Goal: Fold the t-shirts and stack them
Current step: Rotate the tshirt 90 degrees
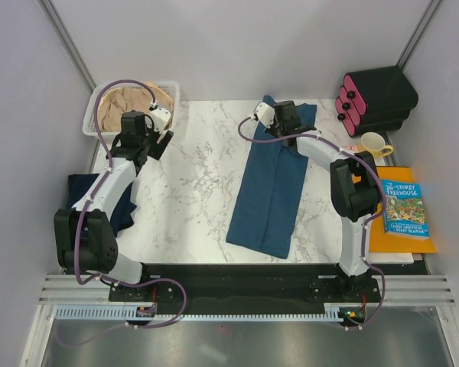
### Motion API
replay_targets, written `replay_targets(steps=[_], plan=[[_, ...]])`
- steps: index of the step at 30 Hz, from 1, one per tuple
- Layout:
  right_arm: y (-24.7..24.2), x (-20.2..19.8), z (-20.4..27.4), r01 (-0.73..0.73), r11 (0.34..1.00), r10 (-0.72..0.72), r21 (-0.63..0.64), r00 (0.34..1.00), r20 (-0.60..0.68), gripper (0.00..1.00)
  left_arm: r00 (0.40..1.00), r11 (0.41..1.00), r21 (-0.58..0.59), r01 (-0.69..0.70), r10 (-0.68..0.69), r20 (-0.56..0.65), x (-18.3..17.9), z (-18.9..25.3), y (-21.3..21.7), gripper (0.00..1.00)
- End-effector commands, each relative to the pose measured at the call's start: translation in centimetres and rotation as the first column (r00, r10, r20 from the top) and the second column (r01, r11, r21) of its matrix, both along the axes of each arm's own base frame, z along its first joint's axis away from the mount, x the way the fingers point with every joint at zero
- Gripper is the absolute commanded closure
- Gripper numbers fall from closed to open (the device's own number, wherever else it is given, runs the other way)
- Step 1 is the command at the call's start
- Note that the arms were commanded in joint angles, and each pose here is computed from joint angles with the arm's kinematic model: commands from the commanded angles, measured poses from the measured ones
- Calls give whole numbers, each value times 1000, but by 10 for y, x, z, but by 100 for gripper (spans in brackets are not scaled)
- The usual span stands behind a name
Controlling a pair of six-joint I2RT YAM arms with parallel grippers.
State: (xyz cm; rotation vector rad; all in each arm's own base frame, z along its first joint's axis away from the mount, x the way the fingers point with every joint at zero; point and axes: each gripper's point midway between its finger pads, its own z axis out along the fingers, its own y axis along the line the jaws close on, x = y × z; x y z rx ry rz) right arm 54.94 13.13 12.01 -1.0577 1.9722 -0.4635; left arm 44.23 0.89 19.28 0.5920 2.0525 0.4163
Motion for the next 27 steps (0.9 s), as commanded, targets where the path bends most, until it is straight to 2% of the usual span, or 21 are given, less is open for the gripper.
replay_targets(steps=[1, 9, 13, 17, 23, 27], plan=[[29, 7, -9, -30, 997, 31, 77, 999, -13, 100, 997, 999, -35, -3, 6, 78, 3, 27, -2, 0], [50, 49, -24, 13, 995, -19, 103, 998, 63, 100, 998, 1000, -28, -2, 4, 64, -6, 20, -1, 0], [44, 71, -25, 61, 997, -67, 48, 987, 148, 100, 999, 1000, -6, 5, -5, 54, -10, 15, 0, 0], [52, 94, -38, 28, 999, -31, 15, 981, 190, 100, 999, 1000, -2, 4, -3, 43, -10, 10, 1, 0], [65, 109, -73, -3, 1000, 3, -5, 989, 146, 100, 1000, 1000, -1, -3, 3, 30, -5, 4, 2, 0], [81, 95, -94, -68, 998, 67, 17, 996, 65, 100, 1000, 1000, 5, -3, 3, 28, -2, 3, 3, 0]])
